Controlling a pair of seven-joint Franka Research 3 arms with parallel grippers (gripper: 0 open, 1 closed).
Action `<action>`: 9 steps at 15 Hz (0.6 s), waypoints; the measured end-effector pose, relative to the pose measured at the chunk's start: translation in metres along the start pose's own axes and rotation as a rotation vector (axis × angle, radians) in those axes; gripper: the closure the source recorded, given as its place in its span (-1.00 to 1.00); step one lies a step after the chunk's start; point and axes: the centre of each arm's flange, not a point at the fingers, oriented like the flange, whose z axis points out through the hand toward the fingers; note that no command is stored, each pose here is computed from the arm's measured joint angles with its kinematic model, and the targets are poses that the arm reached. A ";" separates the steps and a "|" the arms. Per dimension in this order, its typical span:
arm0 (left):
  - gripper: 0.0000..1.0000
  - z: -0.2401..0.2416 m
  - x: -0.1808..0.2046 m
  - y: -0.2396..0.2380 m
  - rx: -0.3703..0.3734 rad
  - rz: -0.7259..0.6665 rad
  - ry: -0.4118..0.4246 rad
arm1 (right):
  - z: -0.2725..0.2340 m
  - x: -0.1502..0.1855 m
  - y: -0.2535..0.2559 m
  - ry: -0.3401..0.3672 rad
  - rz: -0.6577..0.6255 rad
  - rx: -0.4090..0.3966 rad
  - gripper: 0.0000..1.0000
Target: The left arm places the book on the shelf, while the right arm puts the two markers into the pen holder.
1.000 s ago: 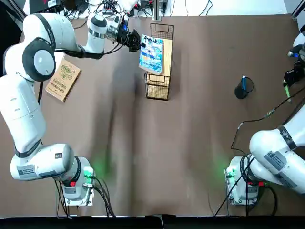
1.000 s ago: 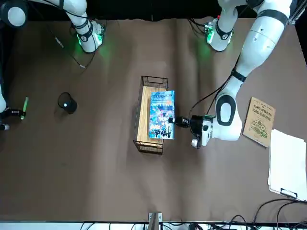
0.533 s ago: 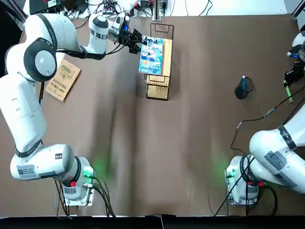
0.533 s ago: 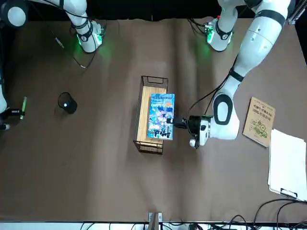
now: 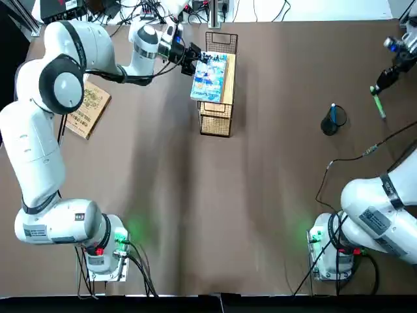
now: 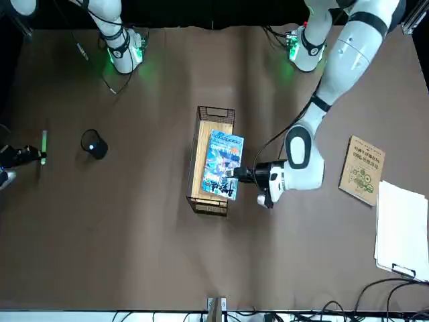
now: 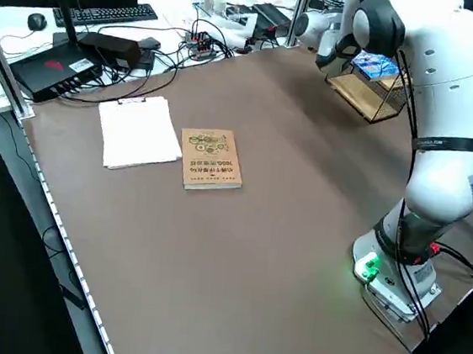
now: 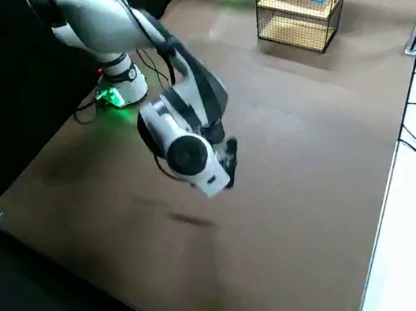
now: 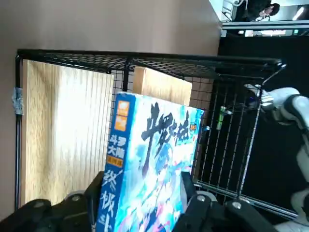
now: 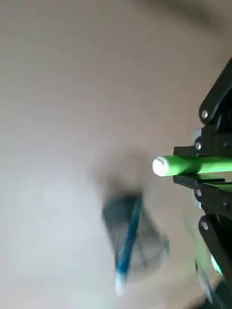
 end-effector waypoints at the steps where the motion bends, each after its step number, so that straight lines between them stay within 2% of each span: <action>1: -0.36 0.004 -0.001 0.001 0.008 0.000 0.005 | -0.006 0.000 -0.018 0.038 -0.039 0.094 0.65; 4: -0.44 0.000 0.001 -0.003 0.016 -0.005 0.020 | -0.009 0.000 -0.049 0.154 -0.152 0.354 0.65; 6: -0.50 -0.012 0.007 -0.011 0.025 -0.012 0.040 | -0.003 0.002 -0.055 0.247 -0.272 0.454 0.65; 8: -0.83 -0.028 0.015 -0.021 0.042 -0.016 0.062 | 0.016 0.006 -0.058 0.363 -0.415 0.533 0.65; 9: -0.86 -0.039 0.019 -0.026 0.055 -0.014 0.074 | 0.029 0.007 -0.058 0.421 -0.484 0.568 0.65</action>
